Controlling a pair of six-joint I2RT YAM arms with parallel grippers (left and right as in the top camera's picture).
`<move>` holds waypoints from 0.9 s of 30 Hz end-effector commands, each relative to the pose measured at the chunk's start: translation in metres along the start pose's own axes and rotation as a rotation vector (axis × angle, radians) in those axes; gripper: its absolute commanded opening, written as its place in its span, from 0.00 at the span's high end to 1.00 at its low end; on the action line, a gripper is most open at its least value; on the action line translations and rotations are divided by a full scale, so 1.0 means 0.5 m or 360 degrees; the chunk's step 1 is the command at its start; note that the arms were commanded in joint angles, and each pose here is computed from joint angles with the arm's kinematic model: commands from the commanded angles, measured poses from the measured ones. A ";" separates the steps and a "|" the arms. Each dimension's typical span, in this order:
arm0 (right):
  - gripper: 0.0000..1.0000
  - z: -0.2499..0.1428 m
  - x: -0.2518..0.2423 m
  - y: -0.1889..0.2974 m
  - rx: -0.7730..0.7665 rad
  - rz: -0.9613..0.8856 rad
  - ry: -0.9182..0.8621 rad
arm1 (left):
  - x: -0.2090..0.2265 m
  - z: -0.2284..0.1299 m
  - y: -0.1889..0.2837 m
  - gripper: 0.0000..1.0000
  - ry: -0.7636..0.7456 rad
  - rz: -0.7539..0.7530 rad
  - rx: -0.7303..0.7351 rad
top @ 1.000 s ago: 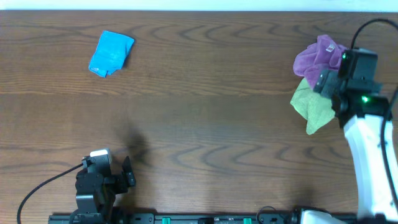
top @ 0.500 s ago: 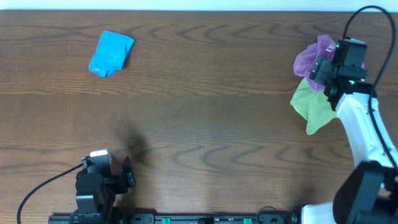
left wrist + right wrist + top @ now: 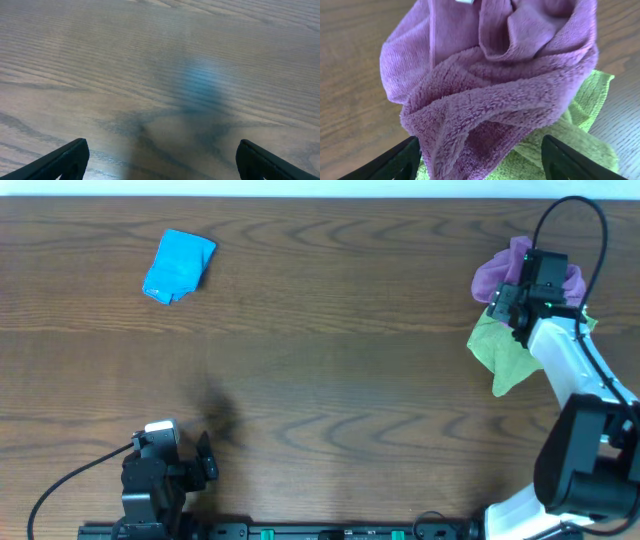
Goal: Fold the cloth
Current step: 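Reach the right gripper to the purple cloth and grasp it, then lift the purple cloth with the right gripper and drag it toward center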
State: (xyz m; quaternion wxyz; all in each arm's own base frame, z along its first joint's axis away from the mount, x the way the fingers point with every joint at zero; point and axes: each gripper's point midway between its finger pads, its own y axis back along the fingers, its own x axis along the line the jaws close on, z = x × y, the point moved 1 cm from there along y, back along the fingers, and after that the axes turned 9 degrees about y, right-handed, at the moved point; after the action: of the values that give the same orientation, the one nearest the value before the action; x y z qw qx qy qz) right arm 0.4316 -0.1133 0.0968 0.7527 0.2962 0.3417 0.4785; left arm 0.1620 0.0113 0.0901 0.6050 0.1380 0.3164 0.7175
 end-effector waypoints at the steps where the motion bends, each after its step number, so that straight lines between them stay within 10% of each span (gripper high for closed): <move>1: 0.26 0.008 -0.005 -0.015 -0.0003 -0.0010 -0.0034 | 0.003 -0.017 -0.004 0.05 -0.0030 0.0009 0.0046; 4: 0.35 0.000 0.002 -0.028 0.0017 0.0003 -0.0027 | 0.004 -0.017 -0.004 0.05 -0.0030 0.0009 0.0046; 12: 0.96 0.066 -0.004 0.018 -0.0187 0.0003 -0.0015 | 0.003 -0.017 -0.004 0.05 -0.0030 0.0009 0.0046; 27: 0.99 0.177 0.123 0.376 -0.0793 0.0223 0.0492 | 0.003 -0.017 -0.004 0.05 -0.0030 0.0009 0.0046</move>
State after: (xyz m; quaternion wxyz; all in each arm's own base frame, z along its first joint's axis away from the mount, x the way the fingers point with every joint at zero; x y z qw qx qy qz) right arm 0.4291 -0.0216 0.2691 0.7302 0.0777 0.2865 0.6154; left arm 0.1619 0.0113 0.0900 0.6049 0.1381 0.3165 0.7175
